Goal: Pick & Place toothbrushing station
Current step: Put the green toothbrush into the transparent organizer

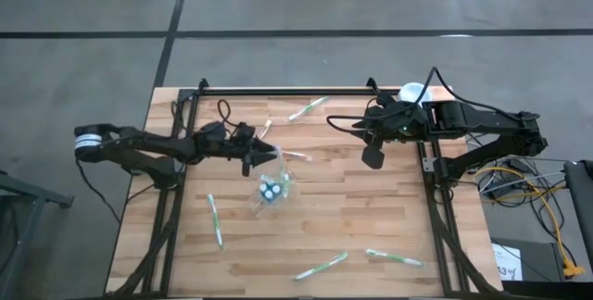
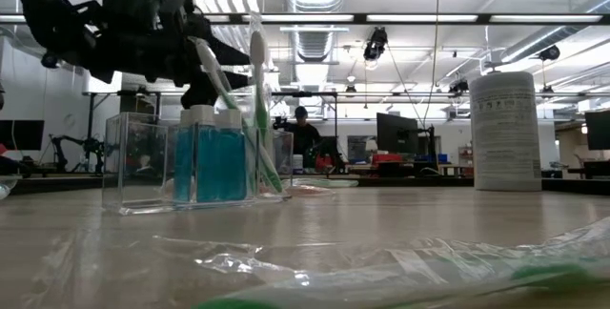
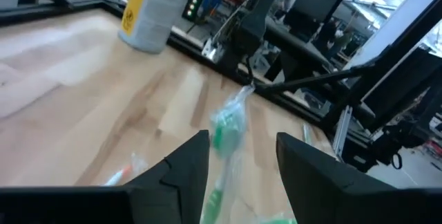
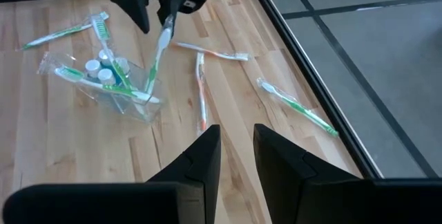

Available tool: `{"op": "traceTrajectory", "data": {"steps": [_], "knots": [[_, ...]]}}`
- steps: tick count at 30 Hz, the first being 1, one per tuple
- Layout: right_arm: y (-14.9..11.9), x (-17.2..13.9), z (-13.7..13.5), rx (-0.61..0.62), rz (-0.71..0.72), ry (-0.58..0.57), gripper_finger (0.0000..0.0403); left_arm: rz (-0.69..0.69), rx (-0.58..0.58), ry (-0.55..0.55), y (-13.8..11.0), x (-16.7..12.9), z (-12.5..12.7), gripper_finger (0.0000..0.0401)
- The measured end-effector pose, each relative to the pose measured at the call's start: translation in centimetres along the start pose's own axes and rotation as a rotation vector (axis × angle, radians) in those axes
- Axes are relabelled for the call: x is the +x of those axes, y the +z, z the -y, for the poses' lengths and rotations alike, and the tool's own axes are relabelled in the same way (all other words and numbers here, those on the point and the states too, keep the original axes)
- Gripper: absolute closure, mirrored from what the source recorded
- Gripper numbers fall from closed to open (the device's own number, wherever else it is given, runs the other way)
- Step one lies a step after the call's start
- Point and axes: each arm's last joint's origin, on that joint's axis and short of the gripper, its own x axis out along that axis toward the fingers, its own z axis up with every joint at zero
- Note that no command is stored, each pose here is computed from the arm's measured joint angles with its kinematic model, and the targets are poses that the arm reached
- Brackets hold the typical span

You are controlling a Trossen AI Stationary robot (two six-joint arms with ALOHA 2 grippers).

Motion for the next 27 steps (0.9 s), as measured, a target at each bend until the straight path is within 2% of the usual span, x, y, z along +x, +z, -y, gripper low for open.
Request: {"op": "traceTrajectory", "data": {"steps": [11, 16, 20, 25, 27], "knots": [[0.0, 0.0, 0.0, 0.0, 0.0, 0.001, 0.0321, -0.111, -0.058, 0.033, -1.1, 0.0, -0.3, 0.0229], [0.0, 0.0, 0.0, -0.001, 0.0, 0.001, 0.0321, -0.075, -0.048, 0.02, -0.5, -0.4, 0.1, 0.0229], [0.0, 0.0, 0.0, -0.001, 0.0, 0.001, 0.0321, -0.022, -0.031, 0.053, 0.5, -1.1, 0.2, 0.0229], [0.0, 0.0, 0.0, -0.001, 0.0, 0.001, 0.0321, 0.018, -0.134, 0.156, 1.4, -2.7, 0.2, 0.0229], [0.0, 0.0, 0.0, 0.0, 0.0, 0.0, 0.0321, 0.027, -0.127, 0.159, 1.7, -3.3, 0.5, 0.0229]]}}
